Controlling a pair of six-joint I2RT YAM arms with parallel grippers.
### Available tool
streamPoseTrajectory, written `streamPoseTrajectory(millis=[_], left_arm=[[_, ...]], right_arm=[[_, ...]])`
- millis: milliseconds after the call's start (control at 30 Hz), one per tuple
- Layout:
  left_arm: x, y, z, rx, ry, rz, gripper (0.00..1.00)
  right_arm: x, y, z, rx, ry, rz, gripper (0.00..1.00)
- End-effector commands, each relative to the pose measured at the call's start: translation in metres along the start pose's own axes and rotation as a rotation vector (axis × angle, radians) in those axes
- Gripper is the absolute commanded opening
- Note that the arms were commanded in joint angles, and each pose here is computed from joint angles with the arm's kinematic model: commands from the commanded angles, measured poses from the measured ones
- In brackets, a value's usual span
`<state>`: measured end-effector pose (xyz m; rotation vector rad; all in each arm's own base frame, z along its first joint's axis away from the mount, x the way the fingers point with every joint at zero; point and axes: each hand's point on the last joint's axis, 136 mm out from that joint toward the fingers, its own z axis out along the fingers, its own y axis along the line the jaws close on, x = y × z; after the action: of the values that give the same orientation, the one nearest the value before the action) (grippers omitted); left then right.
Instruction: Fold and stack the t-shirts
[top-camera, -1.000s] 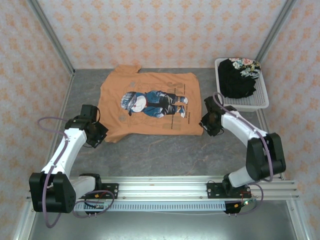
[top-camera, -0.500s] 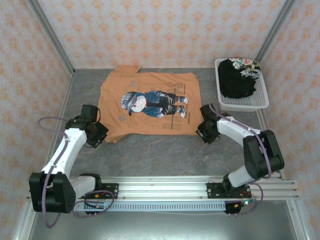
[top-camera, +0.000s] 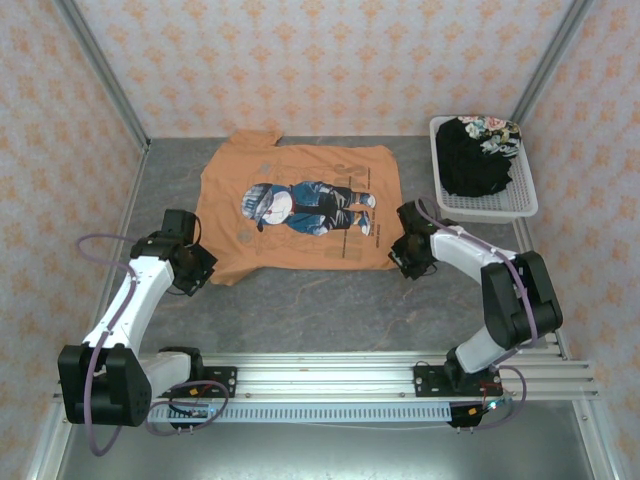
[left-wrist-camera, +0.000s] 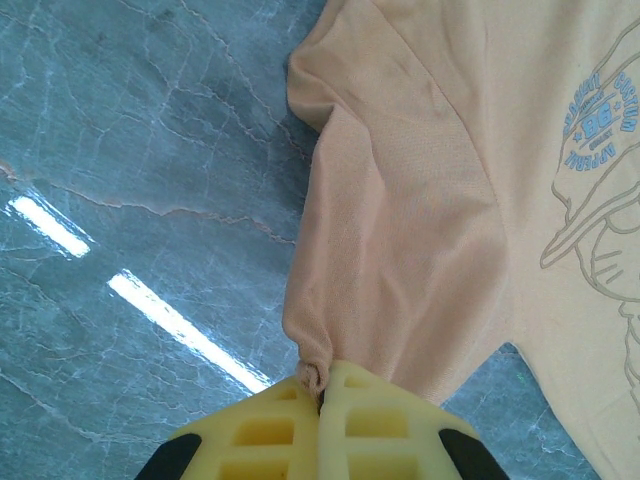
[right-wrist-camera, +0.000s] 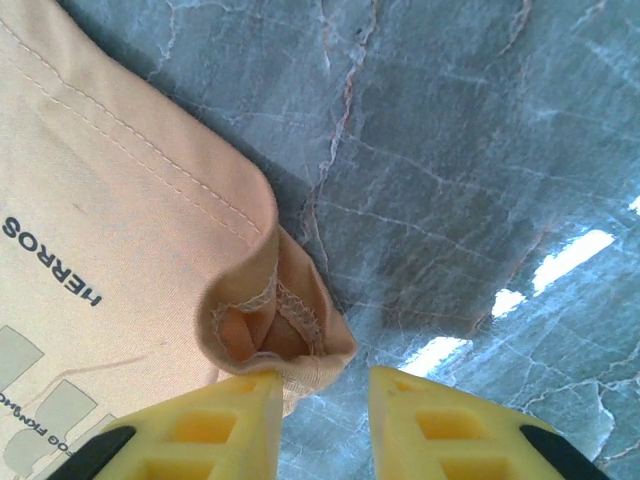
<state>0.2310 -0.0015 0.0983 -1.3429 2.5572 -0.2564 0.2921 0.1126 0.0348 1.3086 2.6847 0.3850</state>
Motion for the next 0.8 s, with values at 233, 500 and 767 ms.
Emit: streamPoseTrajectory(millis=[233,500,767], left_arm=[[0.002,0.001,0.002,-0.006,0.0,-0.007,0.0],[0.0,-0.001,-0.004,0.008,-0.013,-0.014,0.0],[-0.031,-0.056,-0.053,0.165,-0.093,-0.047,0.0]], right_arm=[[-0.005,-0.006,0.021,0.051,-0.004,0.006,0.26],[-0.017,0.011,0.005,0.009,-0.06,-0.021,0.0],[-0.04,0.058,-0.067,-0.114,-0.138,-0.088,0.0]])
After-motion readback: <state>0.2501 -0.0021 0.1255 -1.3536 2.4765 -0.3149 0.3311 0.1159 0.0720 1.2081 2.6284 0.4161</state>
